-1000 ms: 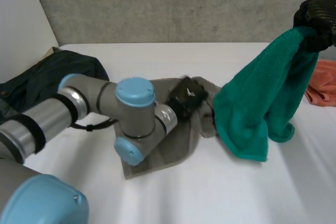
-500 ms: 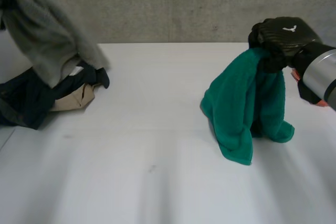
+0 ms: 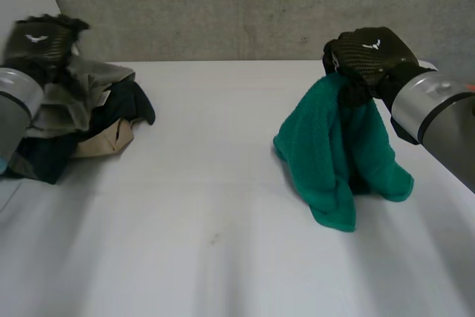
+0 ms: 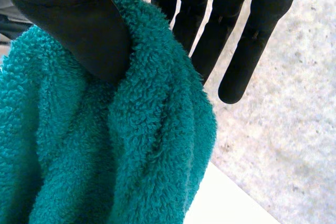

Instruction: Fold the laundry.

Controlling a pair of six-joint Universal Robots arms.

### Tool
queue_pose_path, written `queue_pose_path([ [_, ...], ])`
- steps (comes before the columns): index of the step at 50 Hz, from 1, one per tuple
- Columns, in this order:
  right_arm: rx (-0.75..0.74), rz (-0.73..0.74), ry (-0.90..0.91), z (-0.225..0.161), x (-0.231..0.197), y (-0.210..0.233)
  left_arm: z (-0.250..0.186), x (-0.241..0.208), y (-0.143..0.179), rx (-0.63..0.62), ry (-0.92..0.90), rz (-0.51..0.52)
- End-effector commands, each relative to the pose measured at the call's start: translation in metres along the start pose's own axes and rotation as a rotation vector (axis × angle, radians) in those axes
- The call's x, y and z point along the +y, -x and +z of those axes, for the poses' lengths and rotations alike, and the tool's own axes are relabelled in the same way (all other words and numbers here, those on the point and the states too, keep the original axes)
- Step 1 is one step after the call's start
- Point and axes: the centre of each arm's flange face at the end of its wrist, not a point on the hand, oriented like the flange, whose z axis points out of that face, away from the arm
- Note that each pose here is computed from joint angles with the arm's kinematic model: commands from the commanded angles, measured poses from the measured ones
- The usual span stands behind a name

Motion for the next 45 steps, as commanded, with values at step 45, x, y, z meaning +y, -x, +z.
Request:
queue_pose_path([
  [45,-0.129,-0.253,-0.101,0.089,0.106,0.037,-0.018,0.066,-0.177,0.297,0.372,0.029],
])
